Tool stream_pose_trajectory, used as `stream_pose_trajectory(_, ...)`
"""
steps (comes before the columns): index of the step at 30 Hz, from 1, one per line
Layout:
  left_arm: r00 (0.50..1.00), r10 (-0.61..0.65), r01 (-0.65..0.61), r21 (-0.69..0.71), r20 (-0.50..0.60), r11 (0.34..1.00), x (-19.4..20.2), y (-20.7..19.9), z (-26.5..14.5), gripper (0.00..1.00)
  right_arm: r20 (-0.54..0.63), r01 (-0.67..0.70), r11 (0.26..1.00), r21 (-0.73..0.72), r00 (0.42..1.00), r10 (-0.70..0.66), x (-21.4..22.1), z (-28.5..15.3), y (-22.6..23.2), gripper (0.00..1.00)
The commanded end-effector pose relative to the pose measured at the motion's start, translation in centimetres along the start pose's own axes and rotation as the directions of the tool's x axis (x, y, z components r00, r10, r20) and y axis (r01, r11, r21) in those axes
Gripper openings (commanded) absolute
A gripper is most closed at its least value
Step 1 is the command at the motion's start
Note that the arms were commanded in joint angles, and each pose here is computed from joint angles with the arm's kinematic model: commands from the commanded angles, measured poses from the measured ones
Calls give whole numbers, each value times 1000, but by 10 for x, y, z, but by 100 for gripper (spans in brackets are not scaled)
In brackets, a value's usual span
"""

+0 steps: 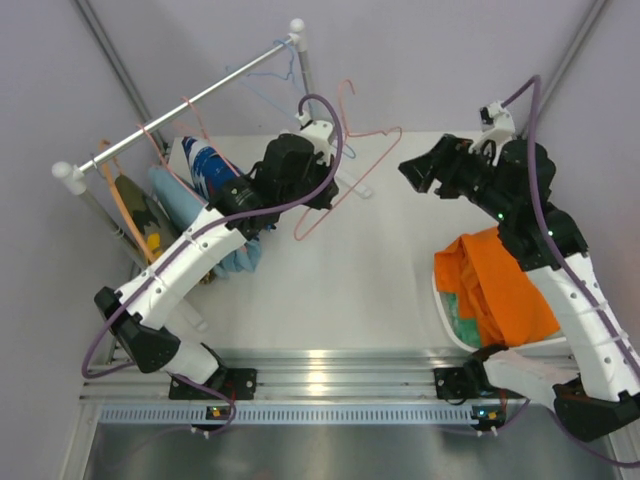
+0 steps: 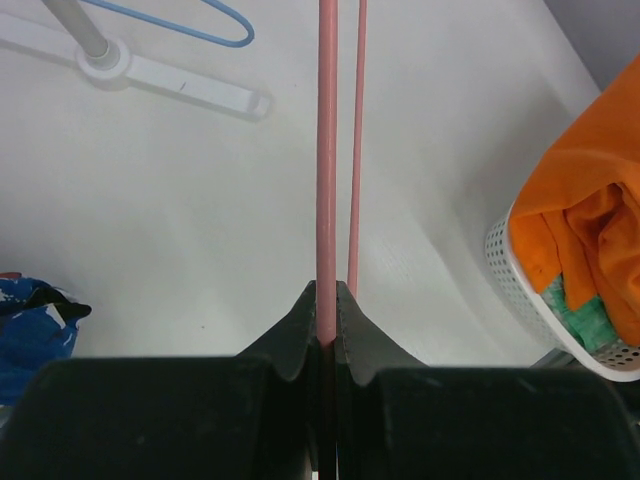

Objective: Remove the trousers from the hanger
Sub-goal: Place the hanger at the clothesline.

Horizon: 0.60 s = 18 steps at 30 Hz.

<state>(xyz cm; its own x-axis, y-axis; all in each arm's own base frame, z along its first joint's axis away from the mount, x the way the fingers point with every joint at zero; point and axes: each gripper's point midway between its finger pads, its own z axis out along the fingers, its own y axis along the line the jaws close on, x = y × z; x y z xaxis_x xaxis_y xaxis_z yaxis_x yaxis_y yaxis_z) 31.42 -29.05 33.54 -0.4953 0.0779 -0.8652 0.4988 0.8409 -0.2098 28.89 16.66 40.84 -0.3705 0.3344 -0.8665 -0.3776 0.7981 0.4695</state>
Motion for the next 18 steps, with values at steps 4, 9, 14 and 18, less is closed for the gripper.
stream_pose_trajectory(4,997,-28,26,31,75,999,-15,-10,2,0,163,-137,959,-247,970,180,-31,36,72,74)
stream_pose_trajectory(9,996,-34,29,62,83,998,-16,-17,7,0,168,-190,945,-267,956,240,-26,61,85,72)
stream_pose_trajectory(14,996,-39,32,85,75,996,-15,-23,14,0,183,-215,942,-257,946,266,-25,79,87,65)
stream_pose_trajectory(18,995,-42,34,90,88,995,-20,-25,14,0,183,-219,953,-210,949,258,-18,93,84,60)
